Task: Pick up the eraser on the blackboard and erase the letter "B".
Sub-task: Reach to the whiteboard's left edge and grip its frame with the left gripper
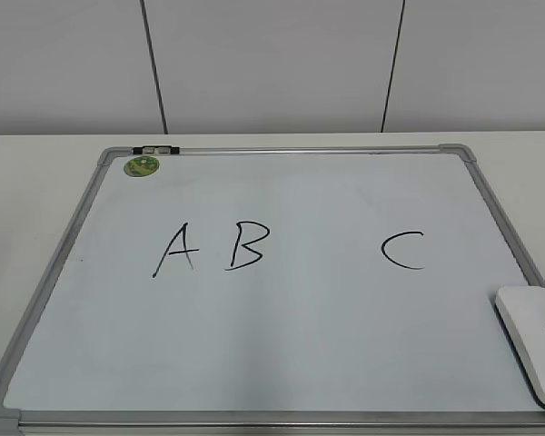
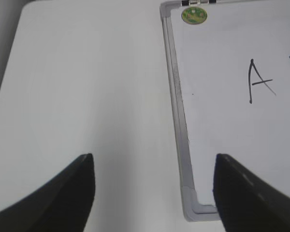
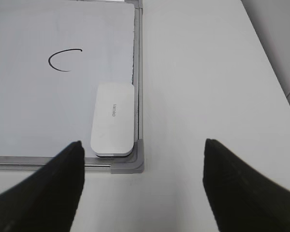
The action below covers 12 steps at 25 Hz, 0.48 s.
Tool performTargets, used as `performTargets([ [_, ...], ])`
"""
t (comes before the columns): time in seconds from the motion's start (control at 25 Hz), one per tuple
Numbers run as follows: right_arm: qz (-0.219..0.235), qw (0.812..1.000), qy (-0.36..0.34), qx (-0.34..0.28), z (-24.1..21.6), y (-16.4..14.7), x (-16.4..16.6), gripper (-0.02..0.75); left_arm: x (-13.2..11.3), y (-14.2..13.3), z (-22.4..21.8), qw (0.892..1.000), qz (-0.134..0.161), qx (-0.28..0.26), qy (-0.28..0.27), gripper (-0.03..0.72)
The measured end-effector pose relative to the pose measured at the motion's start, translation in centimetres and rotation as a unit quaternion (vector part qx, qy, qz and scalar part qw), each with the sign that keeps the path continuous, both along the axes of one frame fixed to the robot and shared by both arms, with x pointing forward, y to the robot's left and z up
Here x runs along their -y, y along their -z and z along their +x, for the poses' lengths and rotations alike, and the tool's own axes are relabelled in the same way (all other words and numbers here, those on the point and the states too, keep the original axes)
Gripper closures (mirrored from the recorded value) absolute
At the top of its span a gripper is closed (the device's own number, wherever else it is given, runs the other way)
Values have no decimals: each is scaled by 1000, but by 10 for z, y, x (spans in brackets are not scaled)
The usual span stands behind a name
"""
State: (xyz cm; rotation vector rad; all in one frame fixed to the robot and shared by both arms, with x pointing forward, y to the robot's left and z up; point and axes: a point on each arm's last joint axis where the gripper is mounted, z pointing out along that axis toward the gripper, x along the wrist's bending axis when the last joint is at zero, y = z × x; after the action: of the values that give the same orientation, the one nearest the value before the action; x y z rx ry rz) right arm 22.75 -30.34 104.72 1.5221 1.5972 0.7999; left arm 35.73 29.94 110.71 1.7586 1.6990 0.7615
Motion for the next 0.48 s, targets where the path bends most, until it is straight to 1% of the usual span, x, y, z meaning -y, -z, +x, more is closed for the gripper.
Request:
performTargets([
  [0.2,0,1000,0,0,0,0,0,152,5,-1,55,998,-27,-56,2,136],
  [0.4,0,1000,0,0,0,0,0,151,6,5,103,995,-31,-99,3,141],
  [0.48,0,1000,0,0,0,0,0,151,6,13,123,992,-29,-120,5,142],
])
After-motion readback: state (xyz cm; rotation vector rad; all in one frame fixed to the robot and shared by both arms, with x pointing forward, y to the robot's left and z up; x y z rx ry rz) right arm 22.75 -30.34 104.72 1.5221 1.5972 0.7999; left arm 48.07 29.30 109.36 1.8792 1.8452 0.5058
